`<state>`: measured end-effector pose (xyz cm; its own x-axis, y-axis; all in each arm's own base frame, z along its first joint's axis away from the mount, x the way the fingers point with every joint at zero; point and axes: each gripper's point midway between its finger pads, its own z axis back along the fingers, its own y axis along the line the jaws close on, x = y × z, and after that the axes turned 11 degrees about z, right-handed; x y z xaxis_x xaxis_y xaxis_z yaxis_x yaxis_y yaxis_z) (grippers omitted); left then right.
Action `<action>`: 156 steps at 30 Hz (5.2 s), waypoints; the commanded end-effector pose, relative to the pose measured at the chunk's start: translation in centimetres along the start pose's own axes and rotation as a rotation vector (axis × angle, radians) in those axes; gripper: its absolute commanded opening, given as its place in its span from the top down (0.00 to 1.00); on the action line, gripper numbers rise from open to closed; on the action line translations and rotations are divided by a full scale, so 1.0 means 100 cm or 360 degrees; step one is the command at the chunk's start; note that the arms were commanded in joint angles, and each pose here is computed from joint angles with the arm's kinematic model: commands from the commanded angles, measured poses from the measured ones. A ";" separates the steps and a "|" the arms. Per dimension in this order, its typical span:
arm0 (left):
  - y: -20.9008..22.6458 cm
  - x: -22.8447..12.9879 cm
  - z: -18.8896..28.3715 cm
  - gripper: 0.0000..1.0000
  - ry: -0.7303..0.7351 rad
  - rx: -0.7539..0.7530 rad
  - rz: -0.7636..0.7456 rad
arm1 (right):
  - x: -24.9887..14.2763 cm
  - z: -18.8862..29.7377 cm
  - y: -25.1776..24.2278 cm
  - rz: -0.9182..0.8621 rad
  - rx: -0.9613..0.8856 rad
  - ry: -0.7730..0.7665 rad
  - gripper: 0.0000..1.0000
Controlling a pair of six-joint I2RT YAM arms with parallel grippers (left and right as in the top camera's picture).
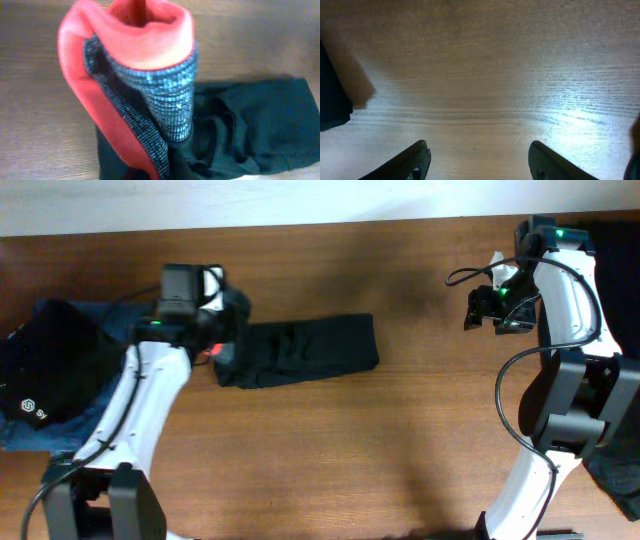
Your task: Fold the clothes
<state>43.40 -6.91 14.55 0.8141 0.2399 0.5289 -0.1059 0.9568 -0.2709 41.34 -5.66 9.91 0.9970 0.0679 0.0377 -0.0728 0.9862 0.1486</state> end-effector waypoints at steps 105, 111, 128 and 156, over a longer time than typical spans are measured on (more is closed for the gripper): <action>-0.073 0.010 -0.087 0.71 0.0203 -0.0308 0.0197 | -0.024 -0.002 0.163 0.0555 0.0437 0.0239 0.94; -0.069 0.011 -0.088 0.71 0.0187 -0.0276 0.0196 | -0.053 0.014 0.166 0.0514 0.0462 0.0397 0.75; -0.094 -0.005 -0.085 0.63 0.0249 -0.0383 0.0001 | -0.047 0.001 0.153 0.0689 0.0231 0.0389 0.59; -0.104 -0.025 -0.094 0.59 0.0338 -0.0397 -0.0038 | -0.051 -0.072 0.129 0.0936 0.0100 0.0408 0.81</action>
<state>47.68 -19.03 8.81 0.9149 0.1657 0.3680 0.0242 0.8876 -0.4599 35.35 7.60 4.05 0.7765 0.6181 -0.1221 -0.5795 0.7768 0.2465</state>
